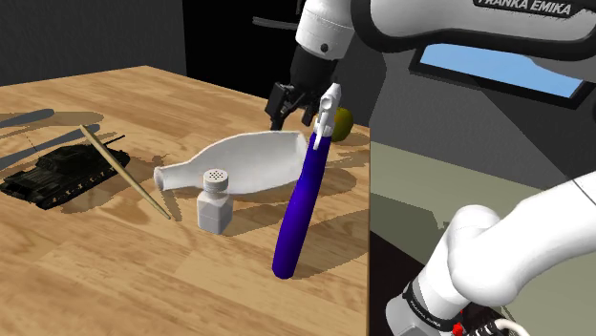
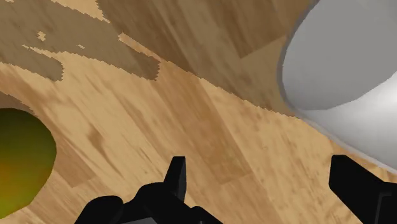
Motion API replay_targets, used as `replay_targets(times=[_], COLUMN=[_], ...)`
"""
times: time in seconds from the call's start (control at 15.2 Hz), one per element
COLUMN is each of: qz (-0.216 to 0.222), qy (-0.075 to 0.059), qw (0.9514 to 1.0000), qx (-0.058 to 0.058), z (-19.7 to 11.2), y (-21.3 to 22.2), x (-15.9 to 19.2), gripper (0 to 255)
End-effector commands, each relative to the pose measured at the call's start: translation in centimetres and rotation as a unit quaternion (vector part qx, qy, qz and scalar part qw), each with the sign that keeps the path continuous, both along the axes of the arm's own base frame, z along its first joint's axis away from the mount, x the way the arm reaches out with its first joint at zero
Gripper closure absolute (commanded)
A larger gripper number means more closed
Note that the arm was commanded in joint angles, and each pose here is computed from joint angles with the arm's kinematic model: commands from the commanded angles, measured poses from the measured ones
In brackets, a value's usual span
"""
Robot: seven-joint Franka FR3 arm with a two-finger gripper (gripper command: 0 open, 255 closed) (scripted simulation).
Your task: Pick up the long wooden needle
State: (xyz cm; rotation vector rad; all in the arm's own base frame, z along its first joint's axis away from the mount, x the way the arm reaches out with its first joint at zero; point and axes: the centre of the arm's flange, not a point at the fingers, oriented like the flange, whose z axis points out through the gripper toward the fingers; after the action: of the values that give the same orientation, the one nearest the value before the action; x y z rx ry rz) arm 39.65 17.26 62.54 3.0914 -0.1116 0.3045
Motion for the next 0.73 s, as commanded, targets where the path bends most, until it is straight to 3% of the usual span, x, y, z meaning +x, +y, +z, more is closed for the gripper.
replay_targets(times=[0.0,0.66], qz=[0.007,0.043], qy=[0.001,-0.011], qw=[1.0,0.9989], qx=[-0.003,-0.015], z=[-0.4,-1.1], y=[2.3,14.7], x=[1.0,5.5], gripper=[0,0])
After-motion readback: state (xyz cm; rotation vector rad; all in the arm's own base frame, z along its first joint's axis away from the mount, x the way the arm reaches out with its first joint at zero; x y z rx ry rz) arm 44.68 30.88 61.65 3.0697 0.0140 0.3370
